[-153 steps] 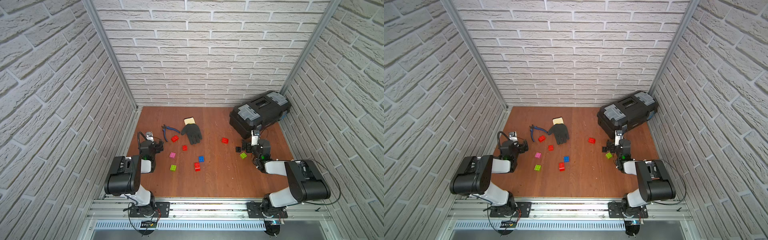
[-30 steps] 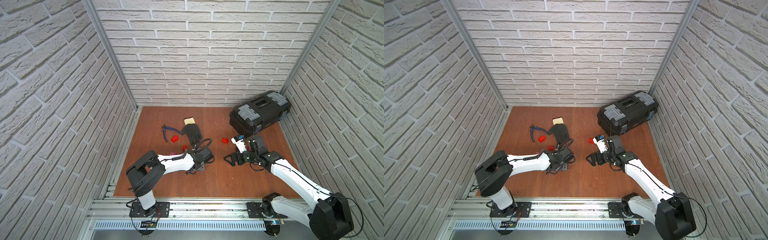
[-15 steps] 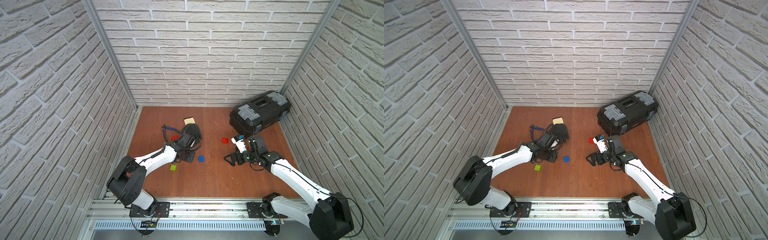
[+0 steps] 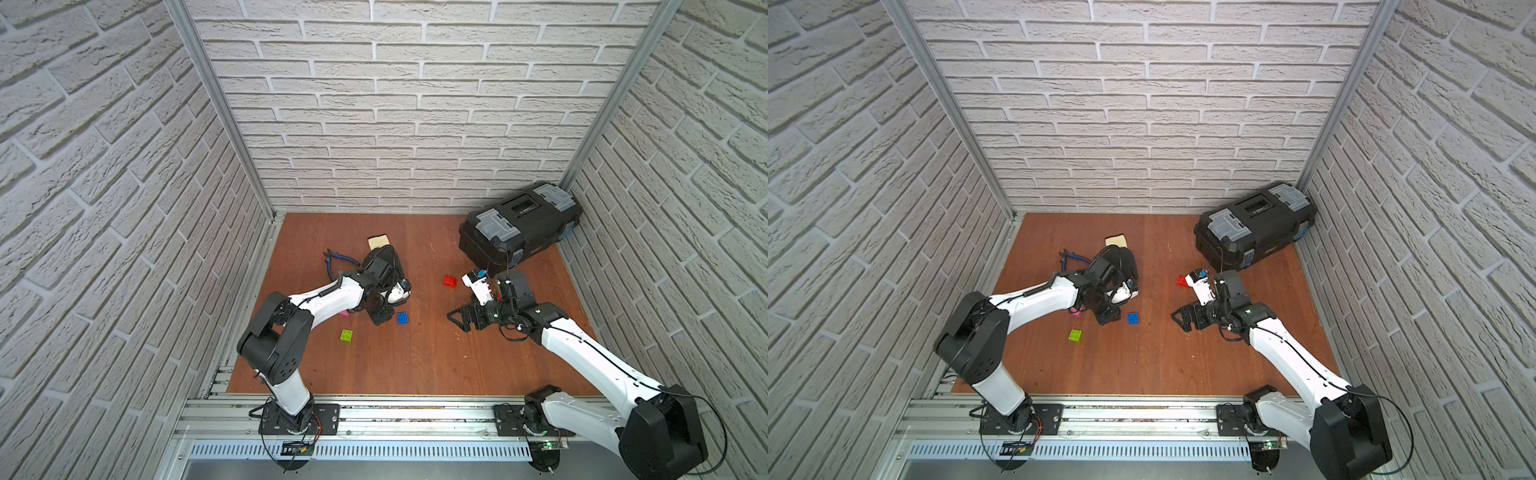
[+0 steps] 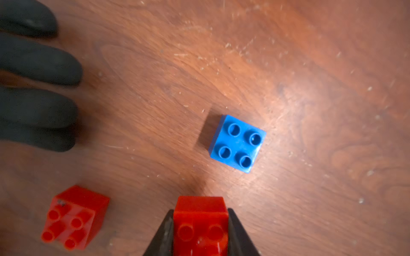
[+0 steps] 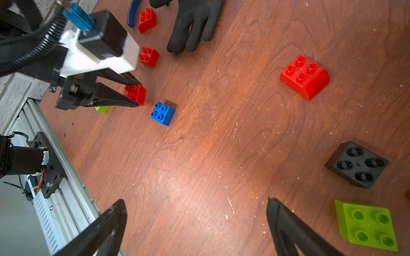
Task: Assemble the letter s with lego
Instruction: Place the lego brick at the center of the board, then pick up the lego brick from the center of the board.
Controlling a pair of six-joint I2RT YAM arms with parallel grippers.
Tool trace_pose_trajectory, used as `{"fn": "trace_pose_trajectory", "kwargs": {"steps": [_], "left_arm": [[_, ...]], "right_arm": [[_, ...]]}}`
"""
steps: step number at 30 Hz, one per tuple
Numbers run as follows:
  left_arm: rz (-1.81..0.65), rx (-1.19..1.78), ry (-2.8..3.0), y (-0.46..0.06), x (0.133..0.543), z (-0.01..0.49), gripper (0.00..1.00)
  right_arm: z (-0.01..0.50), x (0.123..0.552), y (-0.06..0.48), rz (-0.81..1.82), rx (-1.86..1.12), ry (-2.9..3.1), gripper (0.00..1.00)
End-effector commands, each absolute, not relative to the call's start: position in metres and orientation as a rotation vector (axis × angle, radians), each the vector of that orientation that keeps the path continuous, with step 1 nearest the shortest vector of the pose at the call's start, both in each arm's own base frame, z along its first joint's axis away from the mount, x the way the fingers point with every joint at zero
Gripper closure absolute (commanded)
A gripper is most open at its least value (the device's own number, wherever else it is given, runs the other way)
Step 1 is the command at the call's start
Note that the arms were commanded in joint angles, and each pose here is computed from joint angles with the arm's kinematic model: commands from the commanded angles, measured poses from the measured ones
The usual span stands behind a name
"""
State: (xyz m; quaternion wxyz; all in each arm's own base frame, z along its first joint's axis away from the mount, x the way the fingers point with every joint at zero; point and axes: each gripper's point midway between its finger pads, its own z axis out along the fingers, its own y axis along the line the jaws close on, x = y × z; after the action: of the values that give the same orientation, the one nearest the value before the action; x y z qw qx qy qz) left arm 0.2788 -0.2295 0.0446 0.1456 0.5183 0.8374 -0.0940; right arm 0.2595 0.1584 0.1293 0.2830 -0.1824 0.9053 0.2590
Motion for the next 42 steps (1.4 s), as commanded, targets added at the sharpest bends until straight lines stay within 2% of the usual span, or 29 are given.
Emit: {"fn": "trace_pose_trajectory", "kwargs": {"steps": [1,5,22,30,34,36,37,42], "left_arm": [[-0.293,1.655,2.300,-0.234,0.280,0.044,0.76],[-0.324,1.758,2.232,-0.239,0.276,0.037,0.79],[-0.354,1.979,2.038,-0.268,0.289,0.027,0.78],[-0.333,2.048,1.942,-0.282,0.290,0.025,0.72],[-0.306,2.070,1.953,-0.278,0.290,0.022,0.64],[-0.292,2.069,1.960,-0.276,0.290,0.023,0.46],[-0.285,2.066,1.958,-0.276,0.290,0.024,0.40],[-0.261,2.048,1.918,-0.281,0.291,0.042,0.22]], "right_arm": [[0.136,0.265,0.163,0.698,-0.517,2.375,0.01],[0.135,0.264,0.163,0.693,-0.522,2.371,0.01],[0.133,0.266,0.162,0.676,-0.546,2.366,0.00],[0.132,0.266,0.161,0.667,-0.555,2.366,0.00],[0.134,0.265,0.161,0.669,-0.550,2.364,0.01],[0.135,0.265,0.161,0.670,-0.546,2.360,0.01],[0.135,0.265,0.161,0.670,-0.543,2.361,0.01],[0.137,0.265,0.156,0.644,-0.539,2.363,0.01]]}}
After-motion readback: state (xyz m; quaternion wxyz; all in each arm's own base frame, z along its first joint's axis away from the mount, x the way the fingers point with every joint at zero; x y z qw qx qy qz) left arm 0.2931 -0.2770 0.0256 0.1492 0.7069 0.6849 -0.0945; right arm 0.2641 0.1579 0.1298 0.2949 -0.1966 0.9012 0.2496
